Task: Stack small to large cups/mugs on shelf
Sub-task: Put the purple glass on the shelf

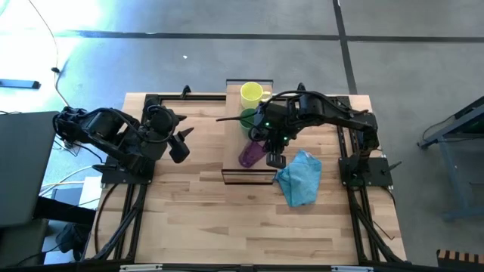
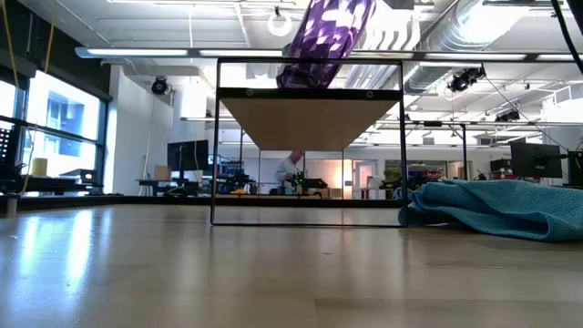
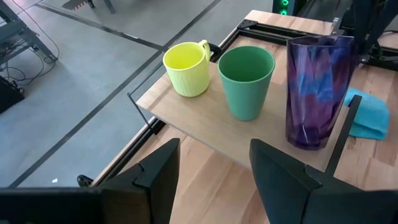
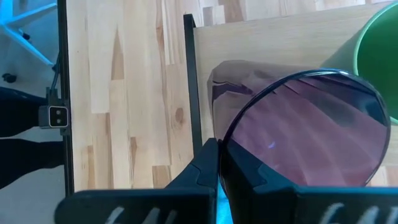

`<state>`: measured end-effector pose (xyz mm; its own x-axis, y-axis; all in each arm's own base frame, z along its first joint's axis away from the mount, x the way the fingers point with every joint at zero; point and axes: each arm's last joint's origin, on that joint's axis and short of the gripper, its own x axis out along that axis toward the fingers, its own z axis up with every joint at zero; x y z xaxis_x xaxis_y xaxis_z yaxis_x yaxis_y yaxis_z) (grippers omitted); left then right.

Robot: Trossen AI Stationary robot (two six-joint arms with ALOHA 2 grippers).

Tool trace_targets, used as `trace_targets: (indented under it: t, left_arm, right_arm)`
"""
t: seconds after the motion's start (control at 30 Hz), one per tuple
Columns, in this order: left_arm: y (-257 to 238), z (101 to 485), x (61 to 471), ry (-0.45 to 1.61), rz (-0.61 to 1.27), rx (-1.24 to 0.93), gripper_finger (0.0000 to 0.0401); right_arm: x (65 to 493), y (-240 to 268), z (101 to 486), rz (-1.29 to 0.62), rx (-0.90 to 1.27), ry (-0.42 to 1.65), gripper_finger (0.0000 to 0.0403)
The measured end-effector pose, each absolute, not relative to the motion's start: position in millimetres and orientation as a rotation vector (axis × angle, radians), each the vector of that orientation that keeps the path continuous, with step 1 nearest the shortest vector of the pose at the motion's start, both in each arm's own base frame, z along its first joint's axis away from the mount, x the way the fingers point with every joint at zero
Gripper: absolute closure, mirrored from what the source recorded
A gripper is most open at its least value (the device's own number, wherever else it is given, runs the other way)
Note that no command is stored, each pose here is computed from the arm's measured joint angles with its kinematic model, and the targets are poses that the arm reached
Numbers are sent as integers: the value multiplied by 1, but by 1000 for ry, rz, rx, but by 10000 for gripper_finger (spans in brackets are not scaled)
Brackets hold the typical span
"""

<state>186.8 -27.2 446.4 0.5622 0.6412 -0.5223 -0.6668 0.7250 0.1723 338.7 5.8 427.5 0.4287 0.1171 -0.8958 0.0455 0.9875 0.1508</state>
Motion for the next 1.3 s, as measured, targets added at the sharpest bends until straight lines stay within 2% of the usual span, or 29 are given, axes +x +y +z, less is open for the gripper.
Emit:
trace_targets:
  t: [1.3]
  left_arm:
    - [-28, 445, 186, 633, 738, -55, 217]
  right_arm:
    - [327, 5, 442, 38, 177, 1078, 403]
